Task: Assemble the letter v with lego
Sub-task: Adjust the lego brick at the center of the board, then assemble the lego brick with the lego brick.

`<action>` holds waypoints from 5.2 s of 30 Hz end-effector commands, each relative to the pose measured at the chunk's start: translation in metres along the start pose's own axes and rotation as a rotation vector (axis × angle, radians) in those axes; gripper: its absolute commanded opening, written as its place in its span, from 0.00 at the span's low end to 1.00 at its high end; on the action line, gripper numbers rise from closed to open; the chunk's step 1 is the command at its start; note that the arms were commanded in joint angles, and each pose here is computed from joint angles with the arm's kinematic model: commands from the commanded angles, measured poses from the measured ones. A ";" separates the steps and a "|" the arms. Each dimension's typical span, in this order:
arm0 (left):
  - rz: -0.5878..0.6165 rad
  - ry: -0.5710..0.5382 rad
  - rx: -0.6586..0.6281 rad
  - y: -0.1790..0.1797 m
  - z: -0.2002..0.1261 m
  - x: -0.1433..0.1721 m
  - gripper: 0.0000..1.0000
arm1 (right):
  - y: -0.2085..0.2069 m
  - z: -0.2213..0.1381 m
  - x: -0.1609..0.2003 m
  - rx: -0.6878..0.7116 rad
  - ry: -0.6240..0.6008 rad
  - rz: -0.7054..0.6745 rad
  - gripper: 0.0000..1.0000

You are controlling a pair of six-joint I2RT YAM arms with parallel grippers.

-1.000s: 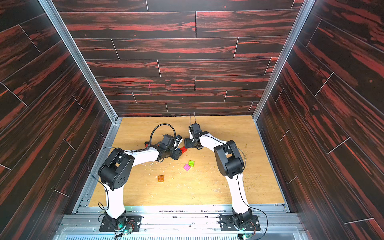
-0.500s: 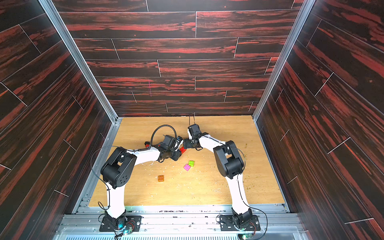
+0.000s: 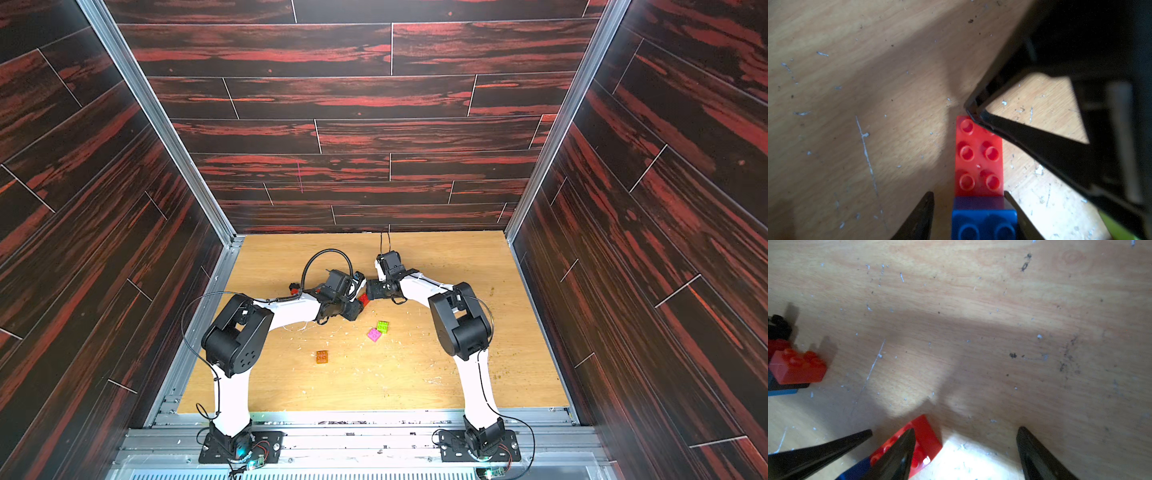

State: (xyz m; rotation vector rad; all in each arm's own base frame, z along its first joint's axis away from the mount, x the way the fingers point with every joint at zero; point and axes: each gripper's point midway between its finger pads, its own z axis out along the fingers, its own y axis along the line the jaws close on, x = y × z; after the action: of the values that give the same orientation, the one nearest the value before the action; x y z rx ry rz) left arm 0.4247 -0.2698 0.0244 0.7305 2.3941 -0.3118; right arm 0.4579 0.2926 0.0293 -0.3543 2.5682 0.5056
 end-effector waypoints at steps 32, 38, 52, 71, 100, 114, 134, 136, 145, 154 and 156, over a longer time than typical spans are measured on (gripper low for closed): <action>-0.037 -0.069 0.040 -0.006 -0.025 -0.021 0.47 | -0.010 0.025 0.073 0.048 0.250 0.017 0.80; -0.047 -0.076 0.054 -0.009 -0.029 -0.023 0.44 | -0.015 0.031 0.077 0.075 0.279 0.009 0.80; -0.059 -0.072 0.073 -0.012 -0.031 -0.025 0.32 | -0.018 0.037 0.083 0.085 0.308 0.013 0.80; -0.125 -0.096 0.066 -0.012 -0.057 -0.028 0.28 | -0.016 0.034 0.079 0.077 0.282 0.014 0.80; -0.517 -0.105 -0.196 -0.014 -0.171 0.123 0.18 | 0.039 -0.096 0.046 -0.077 0.022 -0.014 0.84; -0.564 -0.047 -0.193 -0.020 -0.158 0.154 0.18 | 0.053 -0.097 0.070 -0.090 0.045 -0.022 0.84; -0.579 0.049 -0.169 -0.041 -0.140 0.170 0.17 | 0.051 -0.093 0.078 -0.092 0.062 -0.022 0.84; -0.586 0.063 -0.160 -0.042 -0.142 0.174 0.17 | 0.053 -0.092 0.079 -0.099 0.065 -0.018 0.84; -0.480 0.168 -0.118 -0.057 -0.139 0.164 0.18 | 0.056 -0.092 0.080 -0.119 0.068 -0.012 0.84; -0.353 0.264 -0.103 -0.057 -0.116 0.148 0.20 | 0.053 -0.092 0.080 -0.103 0.066 -0.012 0.84; -0.325 0.259 -0.093 -0.052 -0.111 0.140 0.21 | 0.050 -0.092 0.080 -0.086 0.059 -0.001 0.84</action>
State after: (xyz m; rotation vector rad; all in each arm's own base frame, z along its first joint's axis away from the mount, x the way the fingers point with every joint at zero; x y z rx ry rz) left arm 0.2478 -0.2179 0.0357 0.2545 2.7126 -0.2904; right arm 0.3381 0.2881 0.0744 -0.4246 2.6105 0.6206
